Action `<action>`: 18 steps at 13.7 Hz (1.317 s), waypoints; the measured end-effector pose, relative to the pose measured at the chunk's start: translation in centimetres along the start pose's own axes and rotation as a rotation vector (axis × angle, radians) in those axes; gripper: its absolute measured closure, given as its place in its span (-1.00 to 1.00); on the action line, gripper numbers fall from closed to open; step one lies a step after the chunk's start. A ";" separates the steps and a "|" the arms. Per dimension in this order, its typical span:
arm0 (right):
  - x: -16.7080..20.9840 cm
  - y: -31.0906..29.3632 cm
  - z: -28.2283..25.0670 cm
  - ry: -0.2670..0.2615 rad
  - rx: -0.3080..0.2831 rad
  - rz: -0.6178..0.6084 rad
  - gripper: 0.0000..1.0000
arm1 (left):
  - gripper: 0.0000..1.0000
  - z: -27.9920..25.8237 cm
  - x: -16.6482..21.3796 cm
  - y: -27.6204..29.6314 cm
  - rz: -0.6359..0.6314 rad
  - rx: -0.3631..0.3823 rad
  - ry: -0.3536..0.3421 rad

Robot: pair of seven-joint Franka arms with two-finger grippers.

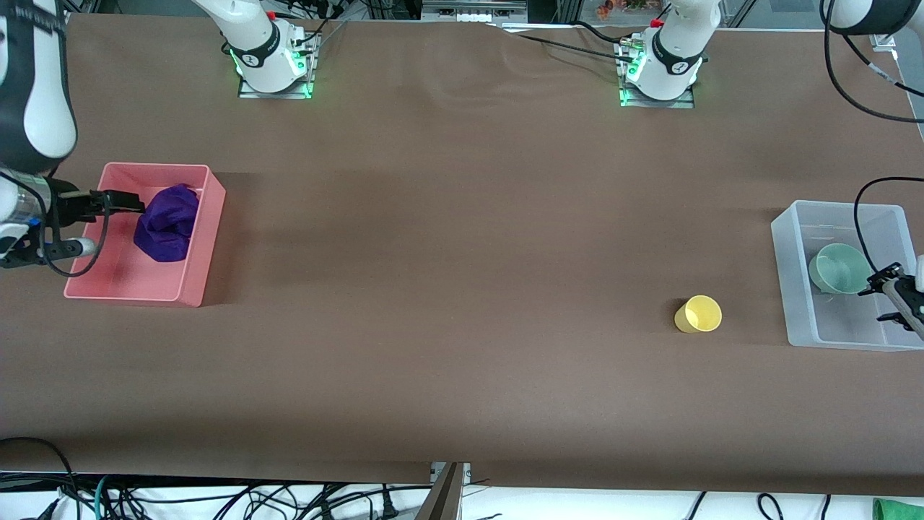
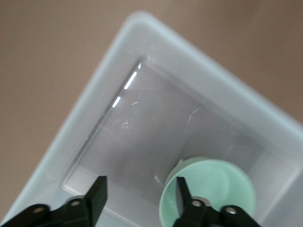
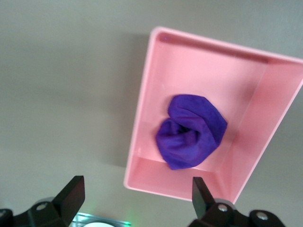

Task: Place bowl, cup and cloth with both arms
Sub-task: 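Release the bowl and move the left gripper to the yellow cup, then grasp the yellow cup with the left gripper and lift it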

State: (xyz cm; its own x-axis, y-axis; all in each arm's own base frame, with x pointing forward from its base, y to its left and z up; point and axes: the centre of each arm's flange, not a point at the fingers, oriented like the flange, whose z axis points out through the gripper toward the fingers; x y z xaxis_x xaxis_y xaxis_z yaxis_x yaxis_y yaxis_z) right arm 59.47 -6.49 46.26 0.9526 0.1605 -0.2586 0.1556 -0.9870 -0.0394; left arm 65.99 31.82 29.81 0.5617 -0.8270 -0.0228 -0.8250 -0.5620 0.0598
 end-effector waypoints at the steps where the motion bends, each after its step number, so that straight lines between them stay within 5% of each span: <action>1: 0.3 -2.1 -1.3 0.018 -0.005 0.034 -1.00 | -0.65 -1.7 2.0 0.8 -0.045 -0.011 -0.004; 3: 0.5 -6.3 -3.1 0.040 -0.009 0.104 -1.00 | -1.00 -4.4 7.1 2.7 -0.136 -0.031 -0.020; 11: -3.9 -9.7 -13.3 0.157 -0.036 0.121 -1.00 | -1.00 -2.1 27.0 11.2 -0.522 -0.080 -0.052; 16: -4.6 -9.6 -13.8 0.149 -0.042 0.124 -1.00 | -0.97 6.7 27.1 12.0 -0.547 -0.075 -0.055; 18: -4.4 -9.6 -13.7 0.148 -0.041 0.124 -1.00 | -0.69 7.7 26.8 12.4 -0.536 -0.069 -0.076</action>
State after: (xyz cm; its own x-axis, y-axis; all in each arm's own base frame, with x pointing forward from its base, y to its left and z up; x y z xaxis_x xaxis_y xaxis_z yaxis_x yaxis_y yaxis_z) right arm 57.39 2.28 61.01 0.9927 0.0397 -0.1138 0.0427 -0.9988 0.0244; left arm 70.34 2.56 22.25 0.8941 -0.4252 -0.1404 -0.4169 -0.9049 0.0855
